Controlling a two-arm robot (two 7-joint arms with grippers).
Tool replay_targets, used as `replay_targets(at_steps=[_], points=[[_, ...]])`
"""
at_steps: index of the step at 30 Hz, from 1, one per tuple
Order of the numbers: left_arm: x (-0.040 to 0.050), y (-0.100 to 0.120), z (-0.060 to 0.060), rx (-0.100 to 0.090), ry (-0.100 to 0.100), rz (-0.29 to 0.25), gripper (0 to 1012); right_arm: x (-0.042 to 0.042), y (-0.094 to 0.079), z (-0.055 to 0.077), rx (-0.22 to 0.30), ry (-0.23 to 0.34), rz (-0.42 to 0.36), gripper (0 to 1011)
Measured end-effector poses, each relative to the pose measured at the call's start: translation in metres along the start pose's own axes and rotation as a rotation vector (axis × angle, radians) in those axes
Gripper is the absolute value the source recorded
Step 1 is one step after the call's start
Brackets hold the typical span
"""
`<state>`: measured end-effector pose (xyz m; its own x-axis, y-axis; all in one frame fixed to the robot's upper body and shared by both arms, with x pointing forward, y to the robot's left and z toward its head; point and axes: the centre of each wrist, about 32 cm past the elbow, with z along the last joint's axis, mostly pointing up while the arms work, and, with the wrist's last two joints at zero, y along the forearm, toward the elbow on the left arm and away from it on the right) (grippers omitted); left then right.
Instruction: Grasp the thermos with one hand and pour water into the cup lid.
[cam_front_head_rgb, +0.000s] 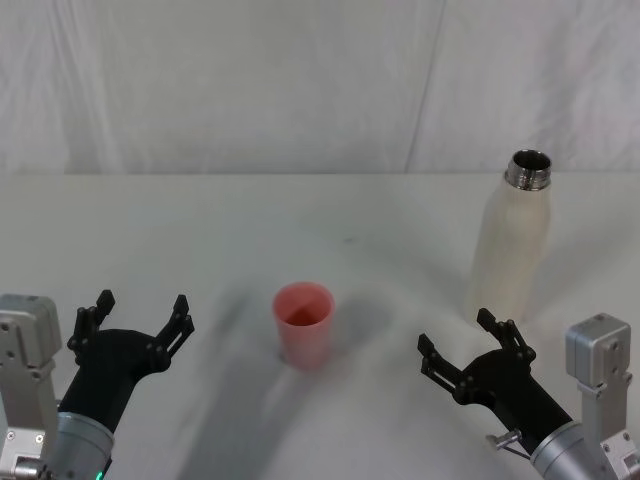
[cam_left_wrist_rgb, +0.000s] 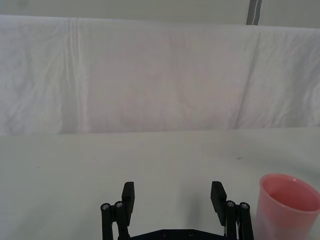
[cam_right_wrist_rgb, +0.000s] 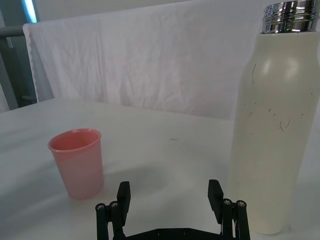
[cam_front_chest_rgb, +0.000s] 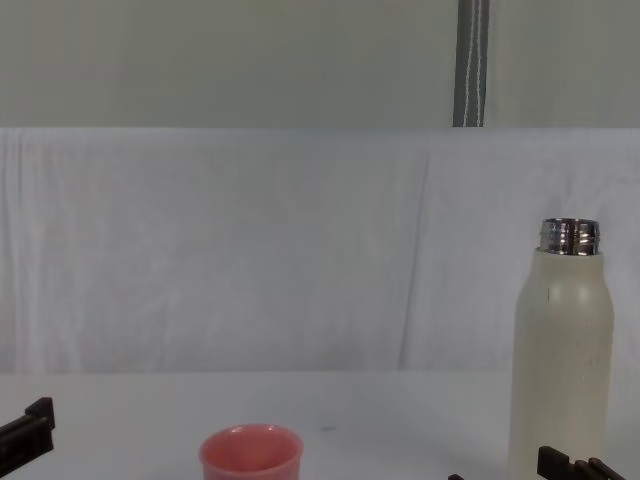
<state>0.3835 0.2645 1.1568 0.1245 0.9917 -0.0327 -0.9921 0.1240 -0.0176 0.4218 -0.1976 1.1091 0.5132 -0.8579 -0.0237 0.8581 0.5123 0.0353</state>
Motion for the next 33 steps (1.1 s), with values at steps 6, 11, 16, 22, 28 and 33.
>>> replay_targets(at_steps=[6,11,16,22,28,33], points=[[0.0,0.0,0.0,0.0,0.0,0.0,1001,0.0,0.0,0.0,0.0,0.0,0.0,1001],[0.0,0.0,0.0,0.0,0.0,0.0,1001,0.0,0.0001,0.0002,0.0,0.0,0.0,1001],[0.0,0.0,0.0,0.0,0.0,0.0,1001,-0.0001,0.0001,0.0002,0.0,-0.001,-0.001,1001],[0.0,0.0,0.0,0.0,0.0,0.0,1001,-0.0001,0.0001,0.0004,0.001,-0.001,-0.001,1001],[0.0,0.0,0.0,0.0,0.0,0.0,1001,-0.0001,0.0001,0.0004,0.0,-0.001,-0.001,1001],[0.0,0.0,0.0,0.0,0.0,0.0,1001,-0.0001,0.0001,0.0004,0.001,-0.001,-0.001,1001]])
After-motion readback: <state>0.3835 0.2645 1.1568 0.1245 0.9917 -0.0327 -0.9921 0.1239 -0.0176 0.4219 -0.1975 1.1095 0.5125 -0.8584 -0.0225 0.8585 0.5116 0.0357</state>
